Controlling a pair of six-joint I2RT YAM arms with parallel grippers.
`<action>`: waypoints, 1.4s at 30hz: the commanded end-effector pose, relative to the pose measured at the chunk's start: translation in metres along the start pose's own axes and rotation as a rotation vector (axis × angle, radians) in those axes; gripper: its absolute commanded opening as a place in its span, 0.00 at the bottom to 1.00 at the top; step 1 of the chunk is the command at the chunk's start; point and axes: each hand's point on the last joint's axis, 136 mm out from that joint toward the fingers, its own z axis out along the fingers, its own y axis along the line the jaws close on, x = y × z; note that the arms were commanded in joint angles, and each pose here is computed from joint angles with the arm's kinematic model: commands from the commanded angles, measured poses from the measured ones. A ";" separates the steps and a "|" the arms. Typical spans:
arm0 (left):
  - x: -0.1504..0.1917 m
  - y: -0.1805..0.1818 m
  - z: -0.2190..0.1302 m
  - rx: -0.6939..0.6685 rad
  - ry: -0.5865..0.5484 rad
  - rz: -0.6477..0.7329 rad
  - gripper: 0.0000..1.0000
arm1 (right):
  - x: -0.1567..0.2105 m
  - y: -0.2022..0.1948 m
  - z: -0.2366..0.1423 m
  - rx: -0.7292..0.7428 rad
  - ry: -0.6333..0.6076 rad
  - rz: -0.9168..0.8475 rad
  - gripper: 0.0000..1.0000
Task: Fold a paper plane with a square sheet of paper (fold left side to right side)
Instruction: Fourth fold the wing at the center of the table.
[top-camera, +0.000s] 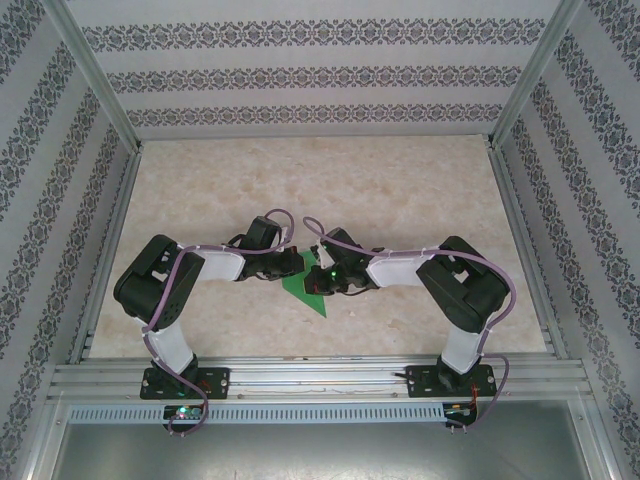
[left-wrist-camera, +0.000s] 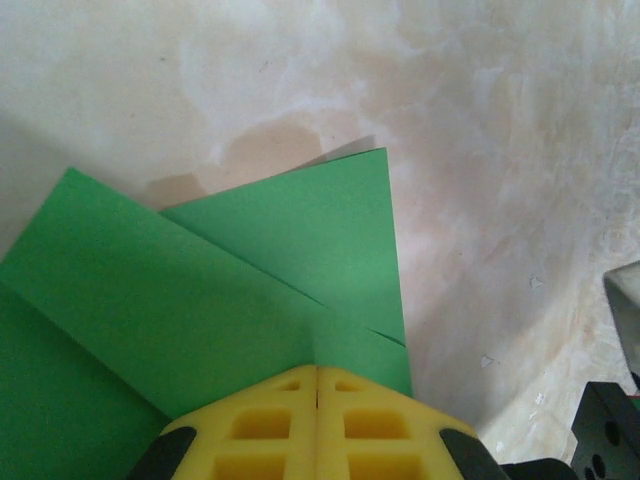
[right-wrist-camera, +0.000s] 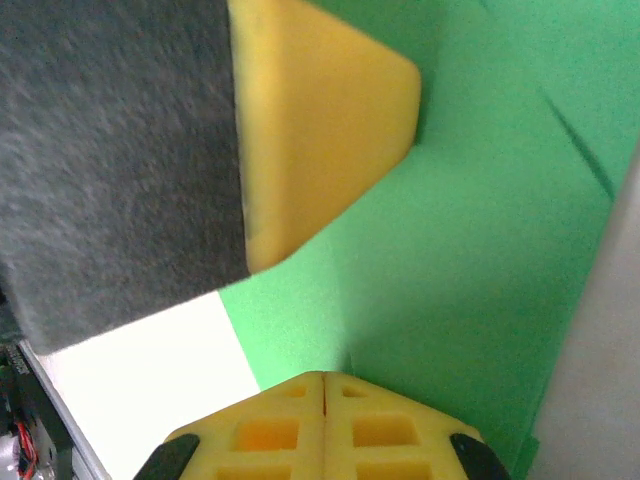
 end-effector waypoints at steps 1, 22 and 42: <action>0.017 0.027 0.009 -0.092 0.040 -0.034 0.00 | 0.020 -0.013 0.000 0.055 0.050 0.010 0.00; 0.016 0.031 0.012 -0.110 0.044 -0.041 0.00 | 0.059 -0.030 -0.010 0.090 0.113 0.055 0.00; 0.017 0.032 0.011 -0.116 0.044 -0.043 0.00 | 0.107 -0.050 -0.024 0.134 0.178 0.091 0.00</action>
